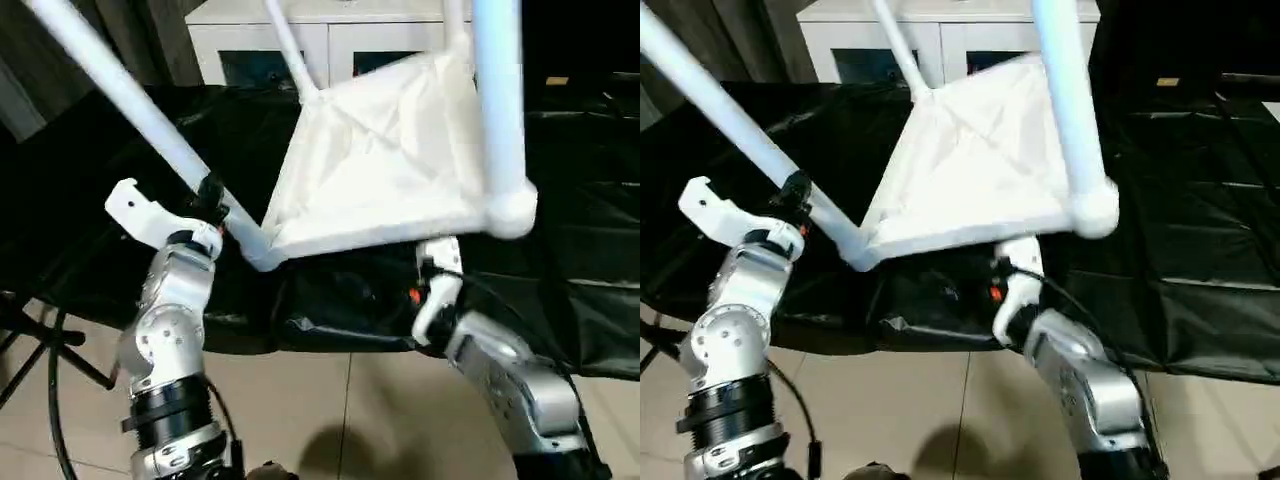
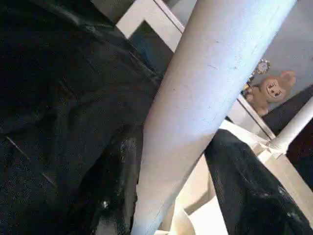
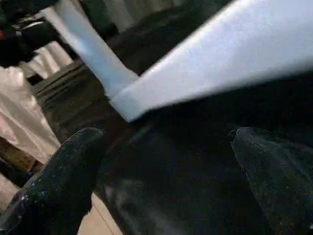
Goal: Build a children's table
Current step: Flip table
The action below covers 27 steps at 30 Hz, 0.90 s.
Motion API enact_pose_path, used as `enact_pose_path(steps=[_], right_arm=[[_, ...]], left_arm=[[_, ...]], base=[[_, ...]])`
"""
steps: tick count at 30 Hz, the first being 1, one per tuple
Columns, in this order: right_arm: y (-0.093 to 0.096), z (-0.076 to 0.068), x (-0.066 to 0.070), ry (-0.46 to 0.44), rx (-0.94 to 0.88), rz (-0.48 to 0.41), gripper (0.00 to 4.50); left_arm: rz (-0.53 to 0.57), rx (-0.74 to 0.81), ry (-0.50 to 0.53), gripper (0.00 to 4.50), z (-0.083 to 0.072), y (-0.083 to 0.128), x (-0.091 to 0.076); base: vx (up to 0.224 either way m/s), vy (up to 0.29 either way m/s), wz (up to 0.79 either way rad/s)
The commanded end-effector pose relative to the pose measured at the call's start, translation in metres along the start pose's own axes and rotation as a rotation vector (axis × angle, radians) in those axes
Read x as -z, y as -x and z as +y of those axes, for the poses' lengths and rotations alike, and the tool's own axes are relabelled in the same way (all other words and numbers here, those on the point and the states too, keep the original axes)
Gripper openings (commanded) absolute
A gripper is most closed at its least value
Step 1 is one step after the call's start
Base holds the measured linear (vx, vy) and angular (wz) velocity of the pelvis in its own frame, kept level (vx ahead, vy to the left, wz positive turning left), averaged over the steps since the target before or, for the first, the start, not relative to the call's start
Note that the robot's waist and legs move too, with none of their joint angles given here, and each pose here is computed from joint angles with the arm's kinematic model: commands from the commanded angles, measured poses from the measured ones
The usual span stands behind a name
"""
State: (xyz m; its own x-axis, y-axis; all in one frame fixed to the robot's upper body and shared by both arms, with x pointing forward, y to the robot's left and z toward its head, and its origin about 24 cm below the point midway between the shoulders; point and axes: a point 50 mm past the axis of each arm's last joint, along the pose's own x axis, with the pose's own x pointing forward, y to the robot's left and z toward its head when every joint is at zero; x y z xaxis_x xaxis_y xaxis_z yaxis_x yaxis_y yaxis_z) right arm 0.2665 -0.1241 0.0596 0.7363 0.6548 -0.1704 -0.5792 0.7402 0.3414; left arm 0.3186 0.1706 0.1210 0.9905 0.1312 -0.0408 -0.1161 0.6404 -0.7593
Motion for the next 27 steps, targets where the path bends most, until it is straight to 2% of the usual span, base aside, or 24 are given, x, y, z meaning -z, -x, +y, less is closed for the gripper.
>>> enact_pose_path(steps=[1, 6, 8, 11, 13, 15, 17, 18, 19, 21, 27], right_arm=[[0.006, 0.001, -0.004, -0.028, -0.036, 0.009, 4.50], [0.007, -0.009, -0.003, -0.034, 0.036, 0.034, 4.50], [-0.001, -0.010, -0.009, -0.077, 0.070, -0.023, 4.50], [-0.019, -0.010, -0.019, -0.165, 0.127, -0.111, 4.50], [-0.029, -0.015, -0.023, -0.238, 0.221, -0.140, 4.50], [-0.037, -0.022, -0.025, -0.371, 0.293, -0.182, 4.50], [-0.044, -0.023, -0.027, -0.458, 0.299, -0.211, 4.50], [-0.044, -0.023, -0.027, -0.458, 0.299, -0.211, 4.50], [-0.053, -0.018, -0.032, -0.476, 0.262, -0.243, 4.50], [-0.060, -0.017, -0.036, -0.479, 0.271, -0.264, 4.50], [-0.081, -0.023, -0.047, -0.507, 0.375, -0.296, 4.50]], left_arm=[[-0.063, 0.013, 0.082, 1.91, -0.006, -0.001, -0.009], [-0.062, 0.029, 0.075, 1.91, -0.008, -0.002, -0.009], [-0.058, 0.037, 0.072, 1.91, -0.009, -0.002, -0.007], [-0.056, 0.039, 0.073, 1.91, -0.011, -0.002, -0.006], [-0.059, 0.037, 0.076, 1.91, -0.011, -0.002, -0.005], [-0.065, 0.036, 0.080, 1.91, -0.012, -0.002, -0.006], [-0.070, 0.034, 0.082, 1.91, -0.012, -0.001, -0.006], [-0.070, 0.034, 0.082, 1.91, -0.012, -0.001, -0.006], [-0.073, 0.032, 0.083, 1.91, -0.011, 0.000, -0.007], [-0.073, 0.031, 0.084, 1.91, -0.011, 0.000, -0.007], [-0.058, 0.047, 0.076, 1.91, -0.014, 0.002, -0.003]], base=[[0.000, 0.000, 0.00], [0.000, 0.000, 0.00], [0.000, 0.000, 0.00], [0.000, 0.000, 0.00], [0.000, 0.000, 0.00], [0.000, 0.000, 0.00], [0.000, 0.000, 0.00], [0.000, 0.000, 0.00], [0.000, 0.000, 0.00], [0.000, 0.000, 0.00], [0.000, 0.000, 0.00]])
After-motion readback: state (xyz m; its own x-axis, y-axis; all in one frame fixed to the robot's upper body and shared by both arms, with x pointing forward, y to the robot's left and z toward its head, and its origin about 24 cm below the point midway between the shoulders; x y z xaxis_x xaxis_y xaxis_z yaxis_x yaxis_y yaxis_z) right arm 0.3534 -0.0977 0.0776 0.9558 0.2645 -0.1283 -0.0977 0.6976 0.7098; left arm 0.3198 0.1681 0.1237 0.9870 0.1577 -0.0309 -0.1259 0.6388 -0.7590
